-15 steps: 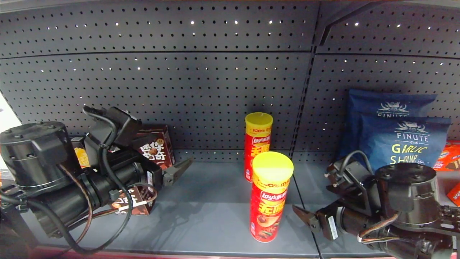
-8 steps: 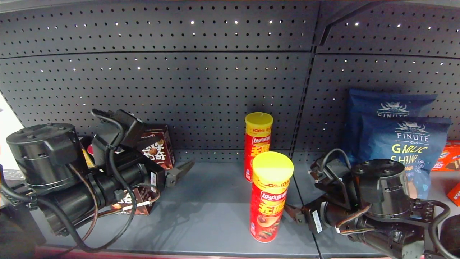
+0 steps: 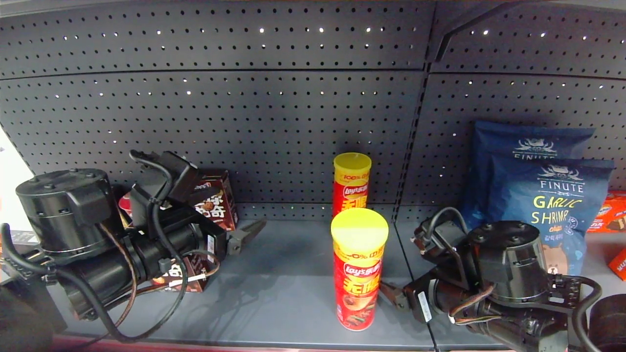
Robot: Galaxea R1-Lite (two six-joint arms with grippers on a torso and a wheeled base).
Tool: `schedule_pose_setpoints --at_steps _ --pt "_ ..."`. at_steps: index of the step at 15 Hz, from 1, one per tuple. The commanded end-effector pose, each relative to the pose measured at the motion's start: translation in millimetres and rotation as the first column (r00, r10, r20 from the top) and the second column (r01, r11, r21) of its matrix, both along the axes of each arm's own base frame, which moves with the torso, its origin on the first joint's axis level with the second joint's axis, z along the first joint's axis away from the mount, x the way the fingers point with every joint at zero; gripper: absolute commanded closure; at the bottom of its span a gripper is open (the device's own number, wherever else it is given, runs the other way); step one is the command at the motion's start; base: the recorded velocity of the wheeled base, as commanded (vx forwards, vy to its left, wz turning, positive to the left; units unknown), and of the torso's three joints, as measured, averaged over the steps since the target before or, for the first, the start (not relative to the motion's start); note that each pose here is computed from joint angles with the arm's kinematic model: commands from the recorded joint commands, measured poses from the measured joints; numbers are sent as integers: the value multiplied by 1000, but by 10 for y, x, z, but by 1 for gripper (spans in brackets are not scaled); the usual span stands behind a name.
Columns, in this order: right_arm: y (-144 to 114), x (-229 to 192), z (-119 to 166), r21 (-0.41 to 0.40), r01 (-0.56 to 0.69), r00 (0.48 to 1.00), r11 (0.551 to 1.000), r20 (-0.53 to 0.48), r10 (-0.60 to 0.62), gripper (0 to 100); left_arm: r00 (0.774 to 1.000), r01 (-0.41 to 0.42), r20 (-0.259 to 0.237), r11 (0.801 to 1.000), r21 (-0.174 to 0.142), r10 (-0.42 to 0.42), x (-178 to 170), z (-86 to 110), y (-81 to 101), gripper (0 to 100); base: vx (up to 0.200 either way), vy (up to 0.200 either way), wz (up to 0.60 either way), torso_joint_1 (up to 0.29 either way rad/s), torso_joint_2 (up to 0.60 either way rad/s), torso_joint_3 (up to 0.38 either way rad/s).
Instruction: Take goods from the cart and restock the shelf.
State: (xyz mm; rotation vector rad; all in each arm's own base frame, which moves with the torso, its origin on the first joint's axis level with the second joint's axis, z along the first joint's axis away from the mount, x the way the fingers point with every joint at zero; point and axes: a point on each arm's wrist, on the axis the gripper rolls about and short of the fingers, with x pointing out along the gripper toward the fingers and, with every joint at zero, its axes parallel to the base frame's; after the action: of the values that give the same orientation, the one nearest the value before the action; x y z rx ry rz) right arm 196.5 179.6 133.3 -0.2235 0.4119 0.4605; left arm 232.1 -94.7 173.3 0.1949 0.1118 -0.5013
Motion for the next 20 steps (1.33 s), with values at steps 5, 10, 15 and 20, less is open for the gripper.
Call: schedule_pose_setpoints --at_steps 5,10,15,20 --pt "-36 -39 -41 -13 1 1000 1000 -12 -1 0 1000 -2 -4 1000 1 2 6 -11 2 0 0 0 0 0 0 0" --pt "-123 -120 -52 -17 0 1000 1000 -19 0 0 1000 0 -6 1000 4 0 14 -19 -5 0 0 0 0 0 0 0" --pt "-97 -116 -57 -17 -7 1000 1000 -21 7 0 1000 0 -9 1000 5 0 11 -27 0 0 0 0 0 0 0 0" --pt "-137 -157 -75 -20 -7 1000 1000 -24 7 0 1000 0 -13 1000 7 0 -4 -38 2 0 0 0 0 0 0 0"
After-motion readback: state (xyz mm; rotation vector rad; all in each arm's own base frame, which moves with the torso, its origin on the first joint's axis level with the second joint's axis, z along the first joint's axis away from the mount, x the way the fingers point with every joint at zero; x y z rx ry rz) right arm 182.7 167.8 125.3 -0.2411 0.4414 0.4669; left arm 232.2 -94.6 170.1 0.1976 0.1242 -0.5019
